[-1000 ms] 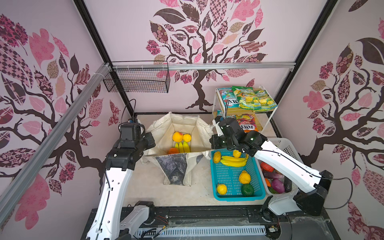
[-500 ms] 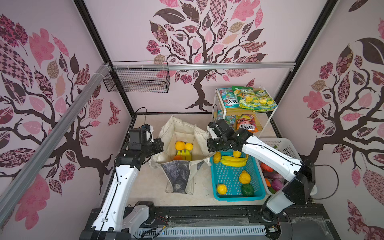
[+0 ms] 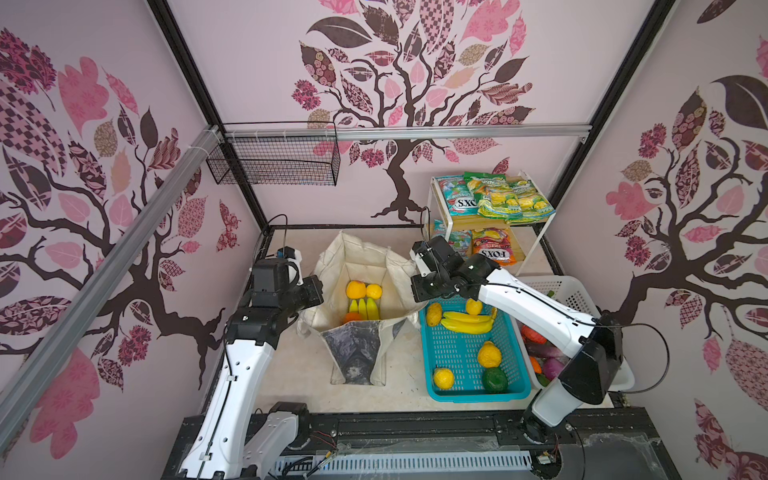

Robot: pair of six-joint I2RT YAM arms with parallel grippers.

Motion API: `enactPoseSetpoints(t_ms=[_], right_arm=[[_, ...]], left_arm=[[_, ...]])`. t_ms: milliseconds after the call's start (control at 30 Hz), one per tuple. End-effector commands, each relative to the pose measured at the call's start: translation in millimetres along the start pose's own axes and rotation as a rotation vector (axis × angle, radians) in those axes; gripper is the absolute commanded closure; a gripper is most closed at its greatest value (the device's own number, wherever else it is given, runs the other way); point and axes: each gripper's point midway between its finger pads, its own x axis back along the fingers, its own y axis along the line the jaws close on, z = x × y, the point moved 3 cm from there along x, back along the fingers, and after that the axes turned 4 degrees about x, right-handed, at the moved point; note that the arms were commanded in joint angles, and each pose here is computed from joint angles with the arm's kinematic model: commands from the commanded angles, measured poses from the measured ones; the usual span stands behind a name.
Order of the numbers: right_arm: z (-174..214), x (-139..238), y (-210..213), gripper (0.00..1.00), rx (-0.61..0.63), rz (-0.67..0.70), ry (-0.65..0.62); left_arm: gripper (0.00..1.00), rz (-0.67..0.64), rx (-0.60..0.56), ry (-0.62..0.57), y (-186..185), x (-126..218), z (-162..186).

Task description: Place the food into the grocery bag and tie it

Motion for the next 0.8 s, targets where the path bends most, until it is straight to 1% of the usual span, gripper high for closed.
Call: enactPoseSetpoints(t_ms=[0,67,100,133,200,233,300,367,400,433,600,700,767], right_arm=[[-1,-2,-7,1.00,0.019,0.041,0.005],[-1,-2,-5,1.00,0.019,0.032,0.000],[-2,-1,-3,0.97,0.023,0.019,-0.005],[-4,1,0,0.89,0.029,-0.003,-0.011],[-7,6,5,0.63,0.029,-0.039,-0.037],[-10,10,7,0.53,0.024,-0.048,-0.058],[-16,23,9,0.39,0.013,-0.071,-0.108],[-24,40,10,0.23,0.002,-0.078,-0.171],[-29,51,10,0.03,0.004,-0.079,-0.206],[-34,63,11,0.00,0.008,-0.083,-0.247],[-58,121,10,0.00,0.039,-0.084,-0.429],[-70,146,5,0.00,0.055,-0.087,-0.499],[-78,162,-4,0.00,0.031,-0.091,-0.523]], left_arm=[[1.00,0.059,-0.020,-0.051,-6,4,-1],[1.00,0.110,-0.019,-0.045,-11,1,3],[1.00,0.121,-0.021,-0.040,-12,1,4],[1.00,0.129,-0.025,-0.034,-12,0,7],[1.00,0.130,-0.024,-0.032,-12,0,8],[1.00,0.130,-0.026,-0.031,-12,1,9],[1.00,0.124,-0.032,-0.031,-10,1,9],[1.00,0.124,-0.037,-0.029,-10,0,10],[1.00,0.129,-0.038,-0.027,-10,1,11],[1.00,0.134,-0.041,-0.027,-11,1,11],[1.00,0.135,-0.077,-0.041,-12,6,10],[1.00,0.128,-0.077,-0.045,-11,6,11],[1.00,0.130,-0.086,-0.039,-11,6,12]])
